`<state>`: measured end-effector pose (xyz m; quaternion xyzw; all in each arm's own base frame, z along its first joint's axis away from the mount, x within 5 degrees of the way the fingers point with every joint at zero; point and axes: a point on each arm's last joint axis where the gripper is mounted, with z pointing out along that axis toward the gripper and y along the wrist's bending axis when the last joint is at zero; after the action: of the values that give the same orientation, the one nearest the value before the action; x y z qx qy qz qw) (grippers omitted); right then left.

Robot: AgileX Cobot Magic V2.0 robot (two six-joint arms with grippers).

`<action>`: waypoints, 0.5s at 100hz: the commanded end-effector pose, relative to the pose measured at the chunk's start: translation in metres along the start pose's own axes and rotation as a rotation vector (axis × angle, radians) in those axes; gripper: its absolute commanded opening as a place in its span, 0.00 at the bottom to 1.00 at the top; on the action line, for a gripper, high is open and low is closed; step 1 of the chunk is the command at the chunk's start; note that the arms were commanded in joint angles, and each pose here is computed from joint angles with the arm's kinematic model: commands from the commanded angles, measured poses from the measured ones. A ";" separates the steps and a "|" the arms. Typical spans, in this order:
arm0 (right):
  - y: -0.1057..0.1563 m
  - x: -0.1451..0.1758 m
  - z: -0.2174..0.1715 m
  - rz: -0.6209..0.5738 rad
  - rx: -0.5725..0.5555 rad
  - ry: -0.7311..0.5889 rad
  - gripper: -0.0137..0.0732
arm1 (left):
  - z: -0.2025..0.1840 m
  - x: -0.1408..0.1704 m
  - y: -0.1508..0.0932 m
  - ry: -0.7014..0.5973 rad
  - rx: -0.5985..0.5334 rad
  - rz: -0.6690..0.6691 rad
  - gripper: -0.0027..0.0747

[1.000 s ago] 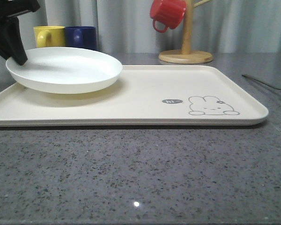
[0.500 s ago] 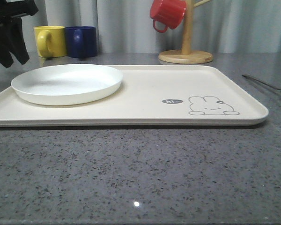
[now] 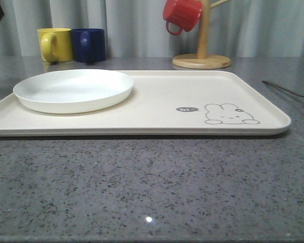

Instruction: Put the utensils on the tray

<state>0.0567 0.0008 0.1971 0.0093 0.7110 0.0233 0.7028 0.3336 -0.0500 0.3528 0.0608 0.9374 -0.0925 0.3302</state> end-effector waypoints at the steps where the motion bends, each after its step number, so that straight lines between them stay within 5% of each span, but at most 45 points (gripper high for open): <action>1: 0.001 -0.007 0.000 -0.011 -0.008 -0.076 0.08 | -0.044 0.002 -0.006 -0.171 -0.012 0.018 0.01; 50: 0.001 -0.007 0.000 -0.011 -0.008 -0.076 0.08 | -0.144 0.137 -0.010 -0.461 -0.065 0.079 0.01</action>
<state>0.0567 0.0008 0.1971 0.0093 0.7110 0.0233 0.7028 0.1600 -0.0242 0.3661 0.0700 0.8734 -0.0547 0.4788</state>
